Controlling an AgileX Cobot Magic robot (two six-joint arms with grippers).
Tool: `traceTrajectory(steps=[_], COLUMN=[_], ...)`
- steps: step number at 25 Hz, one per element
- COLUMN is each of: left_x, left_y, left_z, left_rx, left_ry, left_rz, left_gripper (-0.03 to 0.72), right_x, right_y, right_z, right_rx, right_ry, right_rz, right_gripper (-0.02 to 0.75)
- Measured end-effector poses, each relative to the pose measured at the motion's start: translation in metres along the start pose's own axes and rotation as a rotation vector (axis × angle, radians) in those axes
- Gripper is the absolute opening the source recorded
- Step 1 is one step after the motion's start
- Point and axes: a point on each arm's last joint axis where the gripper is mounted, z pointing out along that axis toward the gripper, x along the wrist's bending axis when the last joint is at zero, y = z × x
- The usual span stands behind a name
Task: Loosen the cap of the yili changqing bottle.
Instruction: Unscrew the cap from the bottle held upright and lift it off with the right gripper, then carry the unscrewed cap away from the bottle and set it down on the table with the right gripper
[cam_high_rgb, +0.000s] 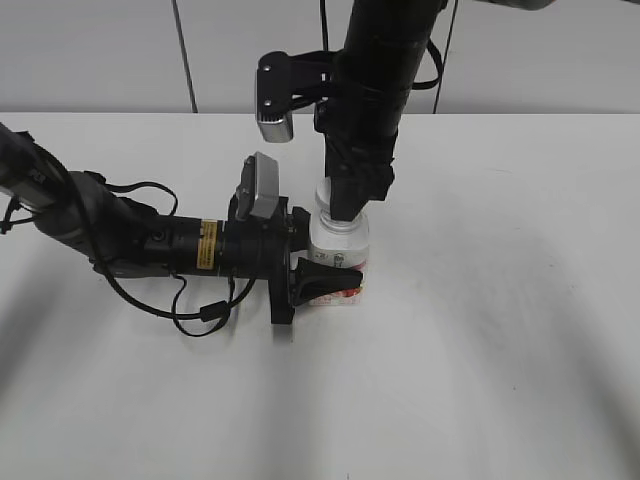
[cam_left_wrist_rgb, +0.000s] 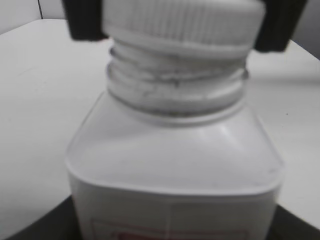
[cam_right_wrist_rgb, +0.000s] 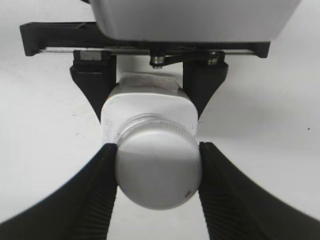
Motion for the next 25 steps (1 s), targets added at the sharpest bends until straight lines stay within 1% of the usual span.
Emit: traceTrajectory(steps=[6,10,13,17,22,25], left_x=[0.0,0.0,0.0,0.0,0.0,0.0], left_y=[0.0,0.0,0.0,0.0,0.0,0.0], left_z=[0.0,0.0,0.0,0.0,0.0,0.0], left_rx=[0.0,0.0,0.0,0.0,0.0,-0.001], left_ry=[0.0,0.0,0.0,0.0,0.0,0.0], left_rz=[0.001,0.001,0.001,0.001,0.001,0.002], left_gripper=[0.407,0.407,0.407,0.407,0.407,0.407], right_x=[-0.001,0.0,0.002,0.004,0.004,0.001], right_y=[0.001,0.003,0.004,0.004,0.003,-0.002], right_z=[-0.003,-0.014,-0.024,-0.033,-0.036,-0.036], right_rx=[-0.006,-0.018,-0.029,-0.043,-0.039,-0.002], right_ry=[-0.014,-0.036,-0.056,-0.07,-0.083,-0.122], right_rz=[0.005,0.039,0.097,0.231,0.503,0.683], right_gripper=[0.393,0.393,0.393,0.393,0.393,0.393])
